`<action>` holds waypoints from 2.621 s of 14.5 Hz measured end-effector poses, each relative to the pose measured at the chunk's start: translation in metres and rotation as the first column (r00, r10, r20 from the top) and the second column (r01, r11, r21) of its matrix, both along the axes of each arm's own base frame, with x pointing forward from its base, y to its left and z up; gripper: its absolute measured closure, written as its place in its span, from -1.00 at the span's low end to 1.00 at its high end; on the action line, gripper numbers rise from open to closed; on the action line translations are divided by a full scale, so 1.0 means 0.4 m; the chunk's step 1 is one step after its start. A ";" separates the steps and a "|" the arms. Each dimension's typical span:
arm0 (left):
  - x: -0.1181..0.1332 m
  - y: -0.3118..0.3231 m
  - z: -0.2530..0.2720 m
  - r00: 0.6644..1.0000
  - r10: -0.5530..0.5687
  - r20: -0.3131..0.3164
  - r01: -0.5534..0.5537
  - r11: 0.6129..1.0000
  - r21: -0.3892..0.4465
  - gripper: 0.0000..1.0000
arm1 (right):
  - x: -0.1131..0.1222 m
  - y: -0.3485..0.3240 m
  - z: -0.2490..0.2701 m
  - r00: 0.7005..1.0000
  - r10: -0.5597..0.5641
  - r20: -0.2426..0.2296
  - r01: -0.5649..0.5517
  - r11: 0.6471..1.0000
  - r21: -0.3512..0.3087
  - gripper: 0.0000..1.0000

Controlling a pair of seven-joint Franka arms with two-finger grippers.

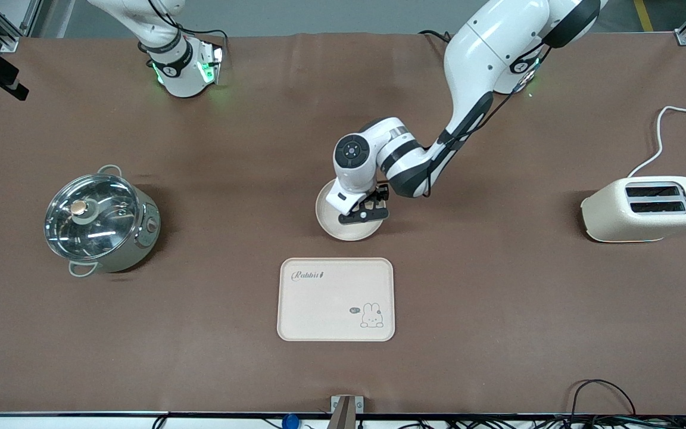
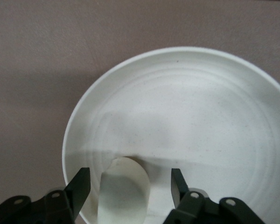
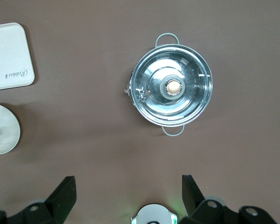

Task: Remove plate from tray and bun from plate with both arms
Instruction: 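Close the left gripper on the bun lying on the plate, then lift the bun with the left gripper and carry it toward the toaster, then lower the bun onto the table and open the left gripper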

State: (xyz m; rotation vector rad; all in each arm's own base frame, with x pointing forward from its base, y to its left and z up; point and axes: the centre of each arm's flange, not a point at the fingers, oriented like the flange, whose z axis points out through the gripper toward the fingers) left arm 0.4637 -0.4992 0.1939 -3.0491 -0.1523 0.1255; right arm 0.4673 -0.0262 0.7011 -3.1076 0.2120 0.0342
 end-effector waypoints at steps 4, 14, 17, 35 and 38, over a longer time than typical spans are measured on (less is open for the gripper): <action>-0.016 -0.013 -0.009 1.000 0.012 -0.003 -0.012 1.000 0.003 -0.22 | 0.009 0.011 -0.012 1.000 0.010 0.003 -0.010 1.000 -0.004 -1.00; 0.138 0.093 0.148 0.990 0.122 0.069 -0.121 0.992 -0.021 0.26 | 0.013 0.057 -0.023 0.999 0.052 -0.008 -0.052 0.998 -0.041 -1.00; 0.296 0.309 0.244 0.967 0.235 0.101 -0.235 0.972 -0.013 0.25 | 0.016 0.061 -0.023 0.998 0.056 0.001 -0.056 0.997 -0.044 -1.00; 0.469 0.848 0.009 0.892 0.451 -0.042 -0.449 0.892 0.055 -0.48 | 0.007 0.080 -0.026 0.997 0.072 -0.024 -0.073 0.996 -0.041 -1.00; 0.486 0.858 0.040 0.887 0.461 -0.022 -0.459 0.887 0.040 -1.00 | 0.008 0.083 -0.025 0.997 0.074 -0.019 -0.075 0.996 -0.042 -1.00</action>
